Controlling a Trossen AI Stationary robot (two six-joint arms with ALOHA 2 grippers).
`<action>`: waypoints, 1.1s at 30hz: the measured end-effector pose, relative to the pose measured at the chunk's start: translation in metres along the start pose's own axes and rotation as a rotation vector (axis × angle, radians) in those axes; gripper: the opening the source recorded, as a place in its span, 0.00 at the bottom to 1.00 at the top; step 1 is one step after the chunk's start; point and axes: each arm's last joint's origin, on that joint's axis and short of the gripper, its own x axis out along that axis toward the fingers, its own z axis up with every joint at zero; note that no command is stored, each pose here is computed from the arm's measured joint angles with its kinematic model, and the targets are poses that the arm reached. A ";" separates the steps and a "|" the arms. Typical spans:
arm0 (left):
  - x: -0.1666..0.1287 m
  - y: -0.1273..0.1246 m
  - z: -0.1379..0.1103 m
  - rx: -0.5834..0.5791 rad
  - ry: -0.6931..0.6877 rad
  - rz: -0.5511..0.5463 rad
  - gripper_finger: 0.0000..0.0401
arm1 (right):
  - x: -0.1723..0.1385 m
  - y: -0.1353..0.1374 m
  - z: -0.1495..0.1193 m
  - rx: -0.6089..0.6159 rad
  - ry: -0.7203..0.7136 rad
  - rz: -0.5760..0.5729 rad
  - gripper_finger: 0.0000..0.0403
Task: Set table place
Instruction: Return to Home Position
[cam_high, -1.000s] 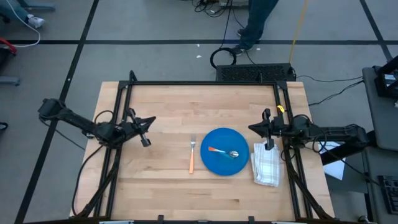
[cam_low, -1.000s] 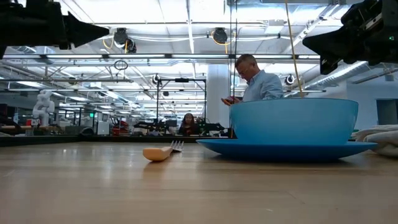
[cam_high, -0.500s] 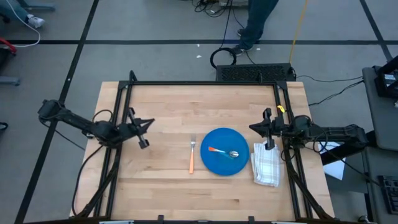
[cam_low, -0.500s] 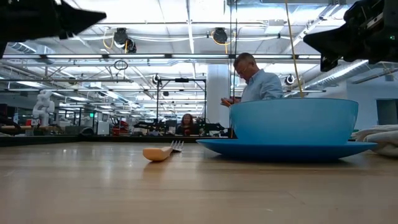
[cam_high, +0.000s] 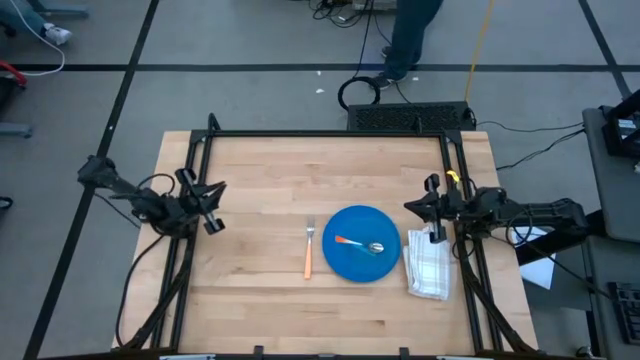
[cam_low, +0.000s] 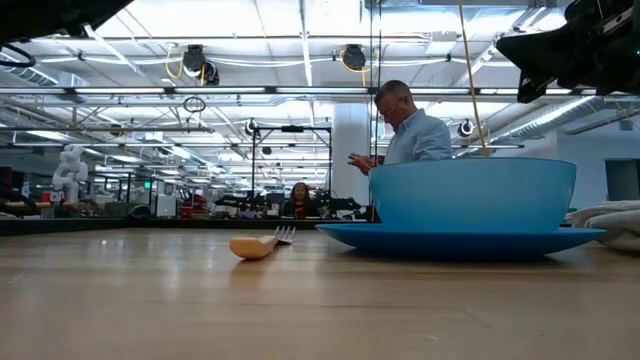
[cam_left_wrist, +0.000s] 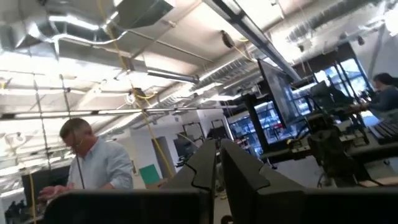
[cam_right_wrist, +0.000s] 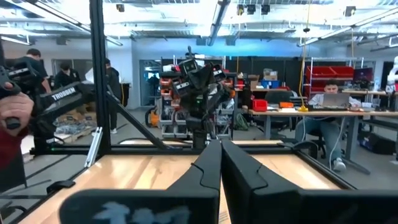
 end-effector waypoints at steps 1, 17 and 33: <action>-0.001 0.000 0.001 0.011 0.001 -0.011 0.08 | 0.000 0.000 0.000 -0.001 -0.004 0.003 0.00; 0.021 -0.004 0.006 0.162 0.132 -0.337 0.04 | -0.001 0.001 -0.001 -0.025 0.006 0.011 0.00; 0.034 0.024 0.002 0.006 -0.026 -0.330 0.06 | -0.001 0.002 0.000 0.006 0.002 0.040 0.00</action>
